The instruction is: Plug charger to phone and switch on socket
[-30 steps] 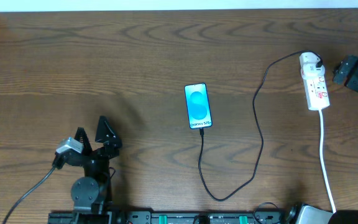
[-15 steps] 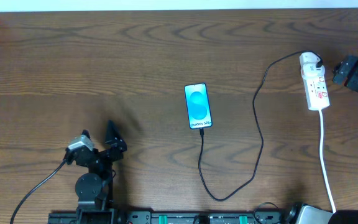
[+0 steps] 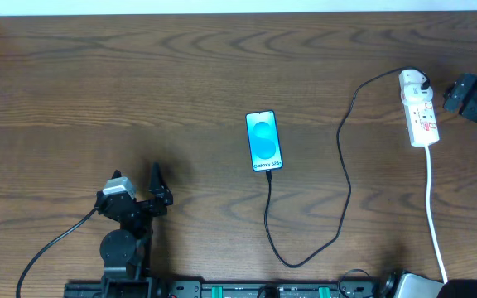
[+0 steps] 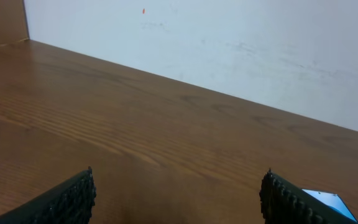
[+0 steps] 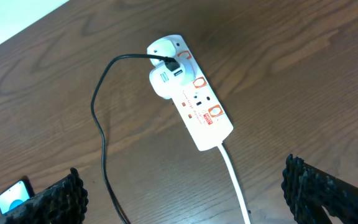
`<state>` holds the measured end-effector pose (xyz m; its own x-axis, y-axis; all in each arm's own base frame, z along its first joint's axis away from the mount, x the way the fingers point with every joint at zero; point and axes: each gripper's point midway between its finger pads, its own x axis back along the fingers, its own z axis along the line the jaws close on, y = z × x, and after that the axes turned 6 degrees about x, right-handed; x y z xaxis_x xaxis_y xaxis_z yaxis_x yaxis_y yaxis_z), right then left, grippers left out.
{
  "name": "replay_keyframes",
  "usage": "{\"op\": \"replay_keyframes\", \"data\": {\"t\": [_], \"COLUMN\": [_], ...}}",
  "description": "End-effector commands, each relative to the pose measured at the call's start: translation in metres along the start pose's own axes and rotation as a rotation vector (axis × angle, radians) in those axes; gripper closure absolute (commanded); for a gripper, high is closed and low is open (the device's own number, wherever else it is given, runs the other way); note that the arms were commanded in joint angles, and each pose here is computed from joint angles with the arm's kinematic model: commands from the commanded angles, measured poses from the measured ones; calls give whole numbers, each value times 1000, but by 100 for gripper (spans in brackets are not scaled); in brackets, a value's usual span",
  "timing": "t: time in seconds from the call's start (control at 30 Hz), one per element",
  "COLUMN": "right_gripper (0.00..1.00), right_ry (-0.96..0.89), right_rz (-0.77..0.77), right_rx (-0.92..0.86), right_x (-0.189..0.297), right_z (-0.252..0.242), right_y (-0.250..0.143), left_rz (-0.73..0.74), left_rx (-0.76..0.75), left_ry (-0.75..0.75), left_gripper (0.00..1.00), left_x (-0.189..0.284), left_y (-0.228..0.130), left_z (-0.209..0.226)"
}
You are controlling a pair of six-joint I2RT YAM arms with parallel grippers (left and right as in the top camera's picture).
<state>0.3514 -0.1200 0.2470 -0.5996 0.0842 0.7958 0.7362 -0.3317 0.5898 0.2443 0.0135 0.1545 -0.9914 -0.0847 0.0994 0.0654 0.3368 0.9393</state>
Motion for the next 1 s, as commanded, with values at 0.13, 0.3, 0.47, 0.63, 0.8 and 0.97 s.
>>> {"op": "replay_keyframes", "data": {"t": [0.13,0.3,0.47,0.63,0.8,0.97], "right_gripper": [1,1,1,1,1,1], "right_ry": [-7,-7,-7,-7,-8,-7], "right_rz": [-14,-14,-14,-14,-14,-14], "right_rx": [-4,-4,-4,-4,-4,-4], "right_x": [4,4,4,4,4,4], "right_z": [-1,-1,-1,-1,-1,-1], "right_y": [4,4,4,4,4,4], "left_rz": [54,54,54,54,54,54], "left_rx": [-30,-29,-30,-30,-30,-30], "left_ry": [15,15,15,15,15,15], "left_gripper": [16,16,16,16,16,16], "left_x": [-1,-1,-1,-1,-1,-1], "left_y": [-17,-17,-17,-17,-17,-17], "left_z": [6,6,6,6,6,6]}}
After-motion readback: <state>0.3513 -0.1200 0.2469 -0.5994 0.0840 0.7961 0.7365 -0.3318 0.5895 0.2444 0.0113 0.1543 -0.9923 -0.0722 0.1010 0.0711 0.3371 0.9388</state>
